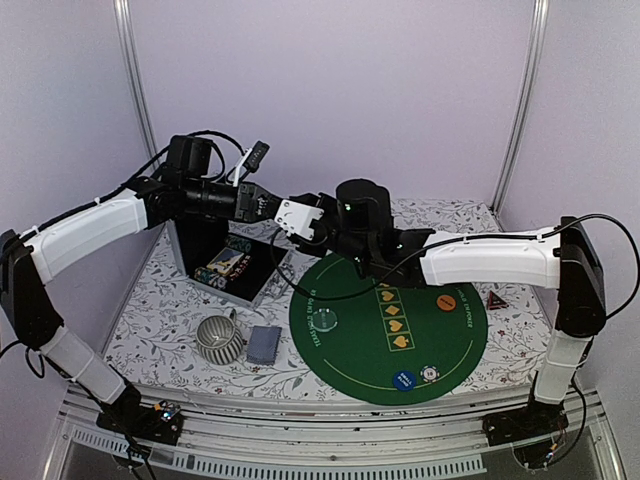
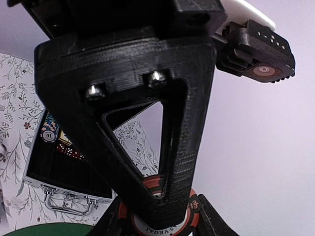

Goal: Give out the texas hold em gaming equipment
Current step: Pass from the left arm to the right, then place the poker chips pile in the small blind area.

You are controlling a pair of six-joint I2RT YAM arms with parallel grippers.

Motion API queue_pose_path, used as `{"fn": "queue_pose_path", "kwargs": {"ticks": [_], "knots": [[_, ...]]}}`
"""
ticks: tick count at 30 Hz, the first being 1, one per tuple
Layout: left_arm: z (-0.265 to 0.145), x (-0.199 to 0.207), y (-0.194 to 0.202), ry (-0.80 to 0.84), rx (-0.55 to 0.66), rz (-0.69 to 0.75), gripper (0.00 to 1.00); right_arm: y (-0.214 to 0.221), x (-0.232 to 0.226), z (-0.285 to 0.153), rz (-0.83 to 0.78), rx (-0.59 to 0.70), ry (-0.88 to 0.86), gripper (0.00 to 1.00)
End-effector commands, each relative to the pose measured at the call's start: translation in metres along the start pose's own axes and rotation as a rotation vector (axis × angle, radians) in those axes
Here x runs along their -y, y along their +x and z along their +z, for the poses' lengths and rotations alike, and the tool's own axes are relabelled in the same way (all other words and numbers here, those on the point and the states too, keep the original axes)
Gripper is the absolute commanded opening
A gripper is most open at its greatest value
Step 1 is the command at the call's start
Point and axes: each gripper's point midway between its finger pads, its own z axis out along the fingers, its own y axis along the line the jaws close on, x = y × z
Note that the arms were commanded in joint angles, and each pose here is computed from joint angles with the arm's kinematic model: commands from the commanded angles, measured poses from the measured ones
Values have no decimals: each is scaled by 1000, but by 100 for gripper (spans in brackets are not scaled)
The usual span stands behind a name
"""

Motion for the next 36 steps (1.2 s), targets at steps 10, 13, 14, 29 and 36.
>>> {"fn": "queue_pose_path", "kwargs": {"ticks": [10, 13, 14, 29, 36], "knots": [[-8, -2, -8, -63, 34, 70, 76, -6, 1, -12, 82, -14, -28, 2], [-19, -10, -16, -139, 64, 100, 98, 4, -10, -17, 116, -57, -88, 2], [-24, -13, -18, -173, 72, 111, 98, 10, -15, -20, 125, -79, -113, 2], [-93, -59, -14, -577, 59, 225, 98, 89, -113, -97, 546, -446, -492, 2], [-116, -65, -4, -675, 175, 241, 98, 135, -158, -103, 699, -696, -498, 2]]}}
